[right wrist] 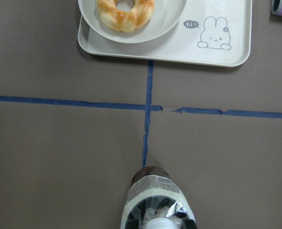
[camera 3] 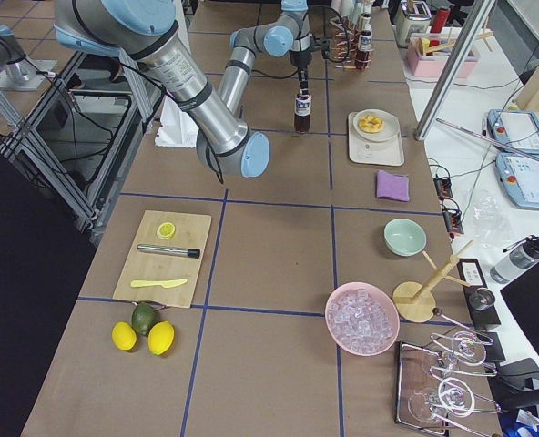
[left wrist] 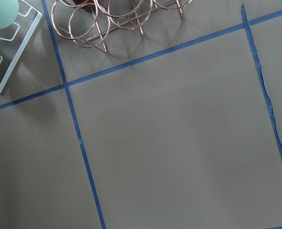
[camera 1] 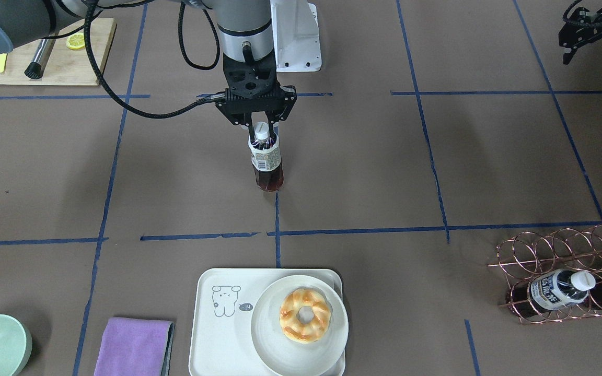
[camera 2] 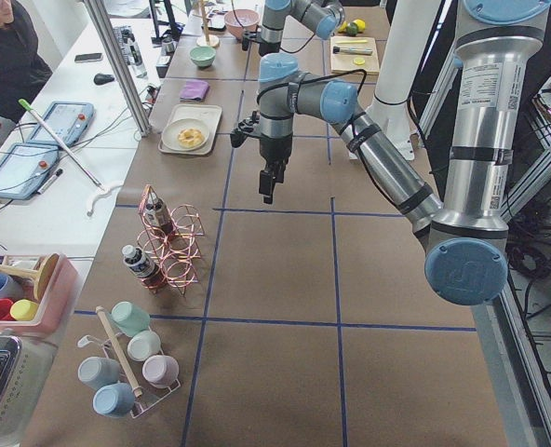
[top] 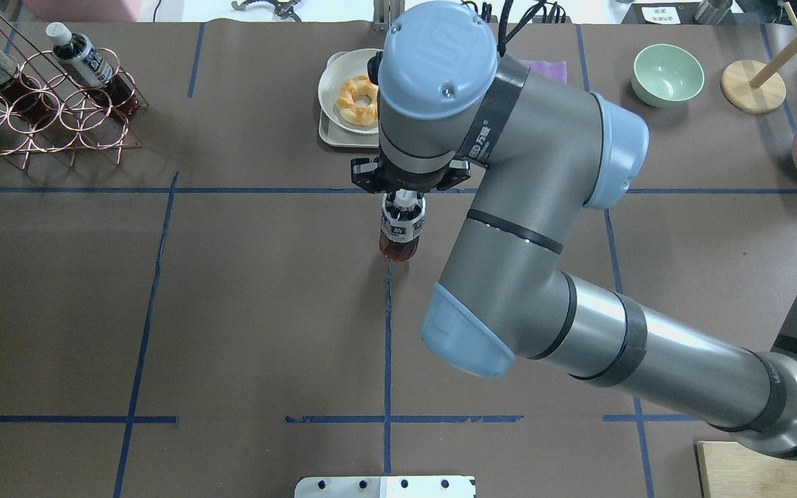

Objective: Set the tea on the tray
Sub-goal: 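Lift the tea bottle with the right gripper and carry it to the white tray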

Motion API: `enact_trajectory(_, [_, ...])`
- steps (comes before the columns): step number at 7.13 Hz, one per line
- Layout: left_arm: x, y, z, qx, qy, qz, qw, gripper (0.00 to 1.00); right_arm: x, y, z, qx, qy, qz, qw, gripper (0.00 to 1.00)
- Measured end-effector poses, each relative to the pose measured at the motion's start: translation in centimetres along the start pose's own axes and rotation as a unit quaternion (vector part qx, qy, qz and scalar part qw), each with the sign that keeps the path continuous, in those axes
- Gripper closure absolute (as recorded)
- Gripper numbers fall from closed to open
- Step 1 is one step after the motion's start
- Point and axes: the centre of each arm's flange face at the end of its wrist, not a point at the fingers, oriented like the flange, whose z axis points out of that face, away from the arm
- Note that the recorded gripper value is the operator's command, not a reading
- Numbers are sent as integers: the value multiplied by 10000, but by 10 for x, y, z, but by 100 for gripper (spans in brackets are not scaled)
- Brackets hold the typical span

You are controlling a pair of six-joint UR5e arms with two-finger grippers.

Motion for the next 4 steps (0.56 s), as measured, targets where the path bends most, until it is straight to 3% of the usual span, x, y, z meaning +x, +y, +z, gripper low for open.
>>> enact_trajectory(2, [1, -1, -1, 19, 6, -3, 10000, 0, 13, -63, -19, 286, 140, 145, 9994, 100])
enact_trajectory(4, [2, -1, -3, 44, 10, -3, 10000, 0, 10, -151, -15, 303, 318, 237, 9988, 100])
